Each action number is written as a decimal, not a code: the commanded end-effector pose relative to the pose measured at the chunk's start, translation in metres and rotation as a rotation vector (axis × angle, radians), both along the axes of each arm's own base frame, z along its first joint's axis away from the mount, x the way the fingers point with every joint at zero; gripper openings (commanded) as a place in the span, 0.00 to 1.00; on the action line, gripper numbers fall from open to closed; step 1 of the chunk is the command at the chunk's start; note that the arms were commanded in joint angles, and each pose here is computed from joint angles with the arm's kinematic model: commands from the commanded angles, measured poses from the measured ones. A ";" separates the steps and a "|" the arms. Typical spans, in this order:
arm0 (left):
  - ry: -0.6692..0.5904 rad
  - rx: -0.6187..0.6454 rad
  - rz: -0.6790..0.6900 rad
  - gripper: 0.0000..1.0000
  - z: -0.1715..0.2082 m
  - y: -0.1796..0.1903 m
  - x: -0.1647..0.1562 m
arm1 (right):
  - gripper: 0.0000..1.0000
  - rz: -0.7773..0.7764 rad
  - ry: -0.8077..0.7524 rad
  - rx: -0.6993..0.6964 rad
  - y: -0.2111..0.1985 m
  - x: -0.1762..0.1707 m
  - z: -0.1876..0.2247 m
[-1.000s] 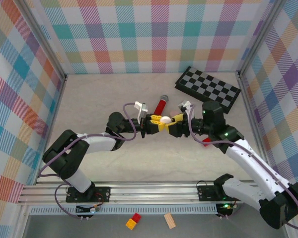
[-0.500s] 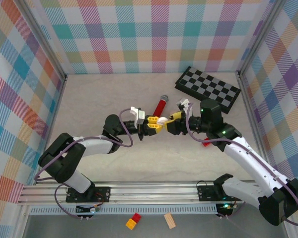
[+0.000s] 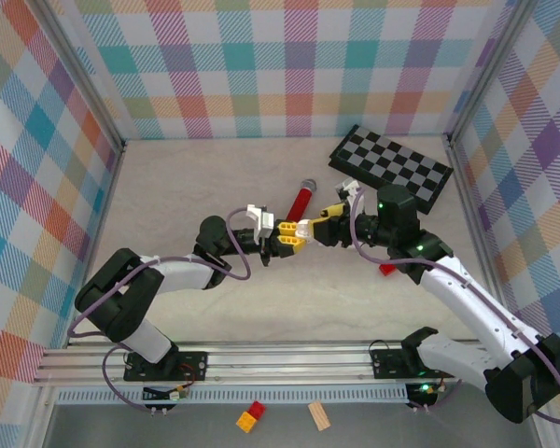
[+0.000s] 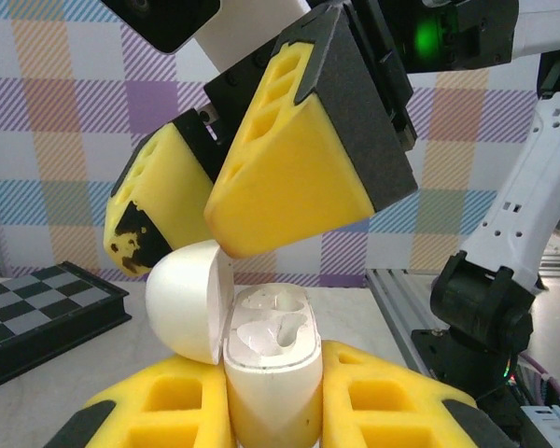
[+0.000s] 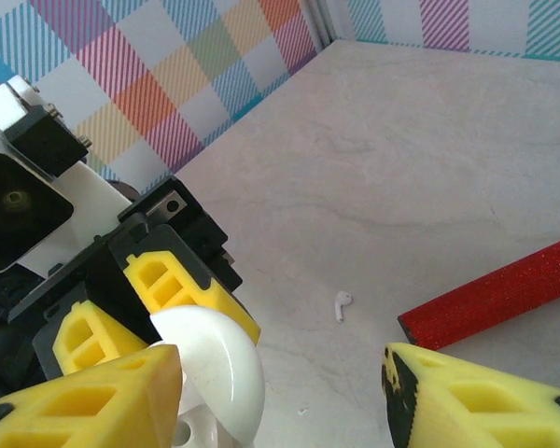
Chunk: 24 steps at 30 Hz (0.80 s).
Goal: Insert the wireless bluetooth earbuds into the charging case
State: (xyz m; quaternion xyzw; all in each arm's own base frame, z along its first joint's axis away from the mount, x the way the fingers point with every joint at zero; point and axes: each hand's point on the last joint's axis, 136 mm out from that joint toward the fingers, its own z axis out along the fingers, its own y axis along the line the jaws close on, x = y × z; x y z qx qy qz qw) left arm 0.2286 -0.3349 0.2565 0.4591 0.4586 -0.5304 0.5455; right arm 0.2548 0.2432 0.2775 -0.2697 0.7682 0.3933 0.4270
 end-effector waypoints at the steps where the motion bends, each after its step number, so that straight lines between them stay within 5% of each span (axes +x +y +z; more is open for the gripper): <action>1: -0.071 -0.014 -0.010 0.01 0.003 0.002 -0.008 | 0.61 0.031 -0.080 0.064 0.001 -0.005 0.034; 13: -0.059 -0.012 -0.008 0.00 0.002 0.004 -0.005 | 0.68 0.071 -0.059 0.045 -0.004 -0.025 0.029; 24: 0.123 -0.114 0.048 0.00 0.045 0.012 0.006 | 0.56 0.205 -0.060 0.084 0.010 -0.037 0.013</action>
